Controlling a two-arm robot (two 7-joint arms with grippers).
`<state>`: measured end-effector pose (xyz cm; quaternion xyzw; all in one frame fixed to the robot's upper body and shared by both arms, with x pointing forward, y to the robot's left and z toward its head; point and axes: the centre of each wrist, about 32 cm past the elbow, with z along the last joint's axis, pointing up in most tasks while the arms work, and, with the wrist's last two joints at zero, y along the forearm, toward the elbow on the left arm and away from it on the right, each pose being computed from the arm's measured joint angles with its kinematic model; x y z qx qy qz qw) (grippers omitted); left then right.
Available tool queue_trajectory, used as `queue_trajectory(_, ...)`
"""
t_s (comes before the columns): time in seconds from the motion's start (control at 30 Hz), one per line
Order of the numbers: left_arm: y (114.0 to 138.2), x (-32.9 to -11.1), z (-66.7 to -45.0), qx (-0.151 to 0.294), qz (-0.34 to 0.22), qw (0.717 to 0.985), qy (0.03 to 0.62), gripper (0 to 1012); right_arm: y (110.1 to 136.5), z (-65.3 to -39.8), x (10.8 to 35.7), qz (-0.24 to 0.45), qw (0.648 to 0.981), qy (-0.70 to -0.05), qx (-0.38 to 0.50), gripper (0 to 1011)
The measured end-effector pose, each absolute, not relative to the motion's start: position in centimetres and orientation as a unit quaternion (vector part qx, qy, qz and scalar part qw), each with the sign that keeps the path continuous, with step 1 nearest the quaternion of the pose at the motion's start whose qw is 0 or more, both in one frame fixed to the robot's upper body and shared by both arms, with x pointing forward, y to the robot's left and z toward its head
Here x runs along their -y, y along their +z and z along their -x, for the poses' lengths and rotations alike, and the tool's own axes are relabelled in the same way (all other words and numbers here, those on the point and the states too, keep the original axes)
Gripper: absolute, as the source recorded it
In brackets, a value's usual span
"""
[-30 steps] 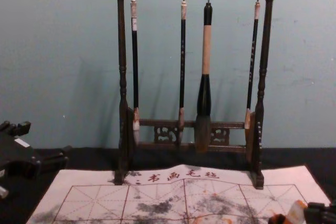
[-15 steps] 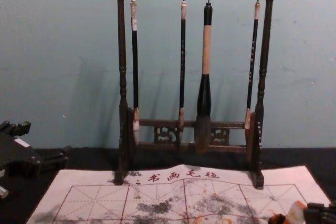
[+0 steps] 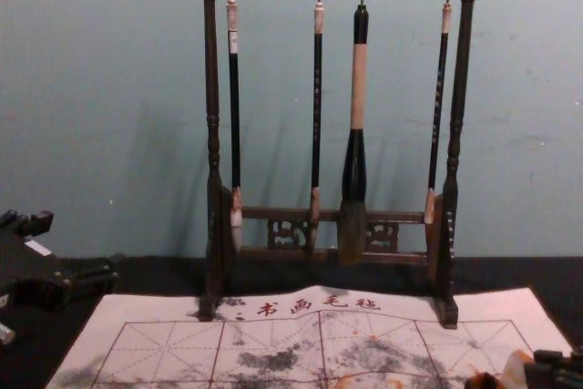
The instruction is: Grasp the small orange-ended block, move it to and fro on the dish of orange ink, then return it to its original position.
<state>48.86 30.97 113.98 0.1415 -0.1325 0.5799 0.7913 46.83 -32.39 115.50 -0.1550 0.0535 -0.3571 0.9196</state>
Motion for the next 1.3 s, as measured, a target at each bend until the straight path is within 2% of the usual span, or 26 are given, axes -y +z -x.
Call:
queue_trajectory(0.93, 113.98, -30.97, -48.86, 0.132, -0.141, 0.791, 0.58, 1002, 115.5, -46.83, 32.38, 0.155, 0.92, -0.357, -0.053, 980)
queue_trajectory(1.3, 113.98, -30.97, -48.86, 0.132, -0.141, 0.791, 0.58, 1001, 115.95, -46.75, 32.05, 0.14, 0.916, -0.376, -0.028, 1002)
